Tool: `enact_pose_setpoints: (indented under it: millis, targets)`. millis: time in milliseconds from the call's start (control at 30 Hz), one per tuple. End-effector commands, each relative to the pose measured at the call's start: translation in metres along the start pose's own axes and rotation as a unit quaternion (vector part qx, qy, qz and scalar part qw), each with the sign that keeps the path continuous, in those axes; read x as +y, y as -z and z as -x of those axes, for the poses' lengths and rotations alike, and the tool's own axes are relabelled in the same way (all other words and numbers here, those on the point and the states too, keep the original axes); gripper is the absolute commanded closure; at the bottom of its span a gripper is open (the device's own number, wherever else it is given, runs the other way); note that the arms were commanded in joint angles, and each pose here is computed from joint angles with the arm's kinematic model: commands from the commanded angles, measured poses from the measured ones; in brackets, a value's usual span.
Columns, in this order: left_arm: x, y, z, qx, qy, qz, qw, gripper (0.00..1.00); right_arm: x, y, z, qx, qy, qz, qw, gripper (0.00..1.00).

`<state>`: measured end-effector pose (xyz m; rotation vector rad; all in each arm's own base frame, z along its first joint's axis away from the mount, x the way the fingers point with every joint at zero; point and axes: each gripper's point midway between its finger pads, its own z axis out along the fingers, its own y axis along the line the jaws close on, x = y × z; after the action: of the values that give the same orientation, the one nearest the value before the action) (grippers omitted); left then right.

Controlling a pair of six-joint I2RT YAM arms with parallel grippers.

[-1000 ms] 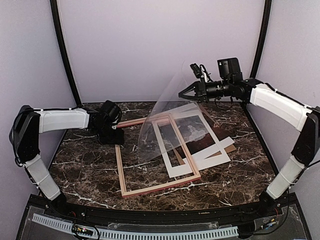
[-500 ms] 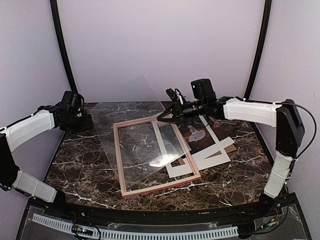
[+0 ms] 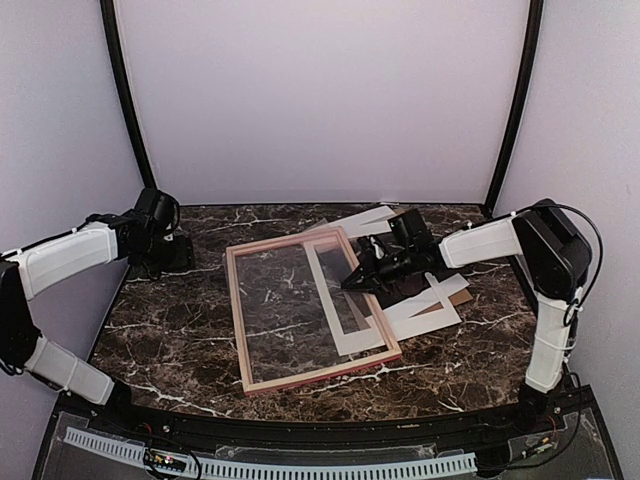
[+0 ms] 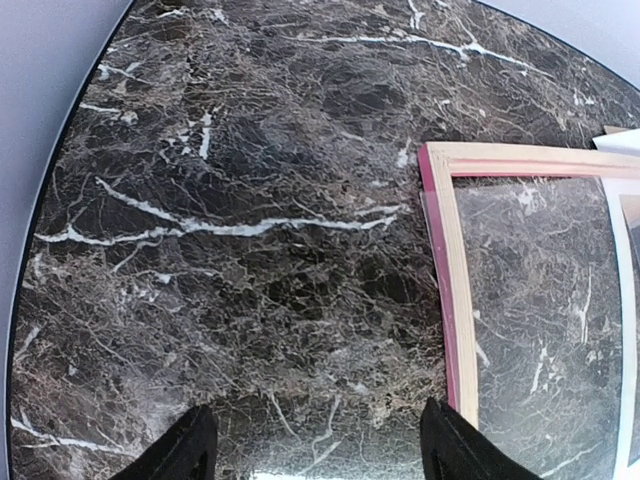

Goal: Put the photo into the frame
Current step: Place the glass panel at the frame body.

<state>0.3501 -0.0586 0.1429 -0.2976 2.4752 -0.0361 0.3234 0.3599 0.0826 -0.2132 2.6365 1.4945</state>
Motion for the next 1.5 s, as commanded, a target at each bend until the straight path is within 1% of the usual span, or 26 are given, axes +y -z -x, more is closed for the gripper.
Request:
enact_pose_setpoints:
  millis: [0, 200, 400, 833, 1467]
  targets:
    - [-0.011, -0.006, -0.010, 0.006, -0.019, -0.004, 1.000, 0.27, 0.014, 0.013, 0.016, -0.042, 0.043, -0.010, 0.998, 1.00]
    - [-0.031, -0.016, -0.017, 0.016, -0.029, -0.023, 0.999, 0.27, 0.016, 0.016, 0.020, -0.051, 0.051, -0.017, 0.997, 1.00]
    - [-0.041, -0.021, -0.022, 0.023, -0.033, -0.032, 0.999, 0.27, 0.019, 0.018, 0.023, -0.056, 0.053, -0.017, 0.997, 1.00]
    - [-0.050, -0.025, -0.028, 0.033, -0.035, -0.044, 0.998, 0.27, 0.021, 0.020, 0.025, -0.060, 0.056, -0.024, 0.996, 1.00]
    - [-0.052, -0.030, -0.033, 0.034, -0.035, -0.043, 0.998, 0.27, 0.027, 0.015, 0.022, -0.063, 0.046, -0.021, 0.997, 1.00]
